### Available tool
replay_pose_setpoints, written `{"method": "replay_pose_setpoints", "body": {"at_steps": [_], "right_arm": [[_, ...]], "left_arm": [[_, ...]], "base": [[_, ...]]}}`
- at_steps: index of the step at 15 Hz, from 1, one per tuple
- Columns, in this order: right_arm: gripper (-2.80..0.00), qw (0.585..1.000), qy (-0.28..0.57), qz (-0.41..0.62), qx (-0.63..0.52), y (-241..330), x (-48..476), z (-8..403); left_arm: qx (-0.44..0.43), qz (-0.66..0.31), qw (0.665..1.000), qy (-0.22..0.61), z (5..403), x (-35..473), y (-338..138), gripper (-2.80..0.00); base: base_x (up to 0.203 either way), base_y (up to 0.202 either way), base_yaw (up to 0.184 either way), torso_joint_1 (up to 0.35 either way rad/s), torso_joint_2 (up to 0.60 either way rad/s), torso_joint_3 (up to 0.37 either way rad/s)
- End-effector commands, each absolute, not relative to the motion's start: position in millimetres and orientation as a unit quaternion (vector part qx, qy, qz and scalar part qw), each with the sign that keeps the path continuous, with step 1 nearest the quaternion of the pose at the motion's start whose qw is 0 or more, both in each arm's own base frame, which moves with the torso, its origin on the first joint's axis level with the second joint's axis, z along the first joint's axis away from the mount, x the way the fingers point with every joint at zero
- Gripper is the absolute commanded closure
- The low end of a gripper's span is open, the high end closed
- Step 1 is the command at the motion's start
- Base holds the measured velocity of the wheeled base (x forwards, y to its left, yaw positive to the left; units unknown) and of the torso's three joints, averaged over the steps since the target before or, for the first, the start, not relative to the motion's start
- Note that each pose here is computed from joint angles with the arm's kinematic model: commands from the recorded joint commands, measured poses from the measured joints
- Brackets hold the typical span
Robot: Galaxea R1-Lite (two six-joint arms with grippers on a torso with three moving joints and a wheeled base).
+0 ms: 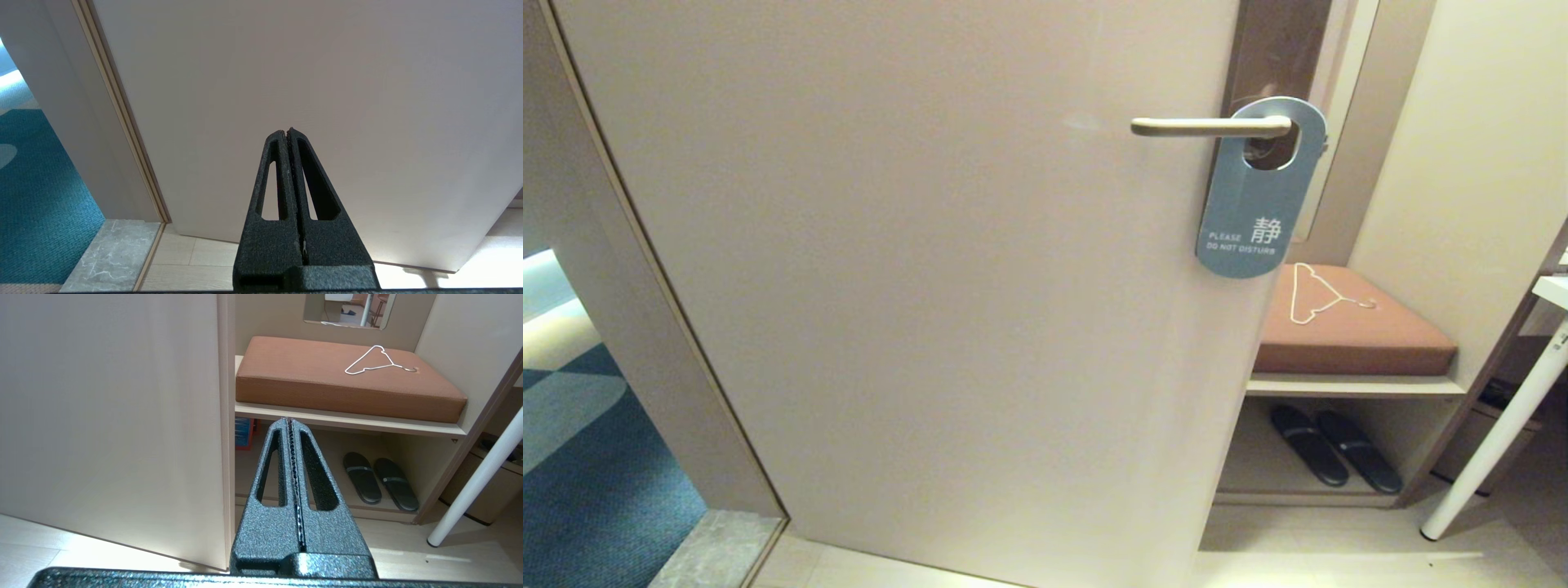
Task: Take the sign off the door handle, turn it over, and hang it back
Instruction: Take down the sign
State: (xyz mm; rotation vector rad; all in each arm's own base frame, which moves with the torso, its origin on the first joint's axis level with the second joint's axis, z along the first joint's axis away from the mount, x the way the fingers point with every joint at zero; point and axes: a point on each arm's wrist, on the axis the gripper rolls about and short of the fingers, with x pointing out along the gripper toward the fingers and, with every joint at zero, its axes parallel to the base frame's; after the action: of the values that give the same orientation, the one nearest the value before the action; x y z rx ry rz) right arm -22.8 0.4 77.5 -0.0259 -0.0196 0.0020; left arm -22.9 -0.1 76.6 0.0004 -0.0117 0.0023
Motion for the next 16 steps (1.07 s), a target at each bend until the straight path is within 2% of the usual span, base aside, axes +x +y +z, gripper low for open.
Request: {"method": "replay_pose_setpoints", "body": {"at_steps": [1, 12, 16], "right_arm": [[0.0, 1.0, -0.01, 0.001, -0.013, 0.4, -22.8, 77.5], [0.0, 0.999, -0.01, 0.006, -0.035, 0.6, -22.8, 77.5], [0.0, 0.999, -0.028, 0.005, -0.046, 0.7, -29.0, 95.2]], "left_arm": [[0.0, 0.002, 1.0, -0.005, 76.6, -22.8, -0.1, 0.0], [0.0, 0.002, 1.0, -0.005, 76.6, -22.8, -0.1, 0.0], [0.0, 0.002, 1.0, -0.005, 76.6, -22.8, -0.1, 0.0]], "base": [[0.0, 0.0, 0.0, 0.0, 0.0, 0.0], [0.0, 0.0, 0.0, 0.0, 0.0, 0.0], [0.0, 0.0, 0.0, 0.0, 0.0, 0.0]]}}
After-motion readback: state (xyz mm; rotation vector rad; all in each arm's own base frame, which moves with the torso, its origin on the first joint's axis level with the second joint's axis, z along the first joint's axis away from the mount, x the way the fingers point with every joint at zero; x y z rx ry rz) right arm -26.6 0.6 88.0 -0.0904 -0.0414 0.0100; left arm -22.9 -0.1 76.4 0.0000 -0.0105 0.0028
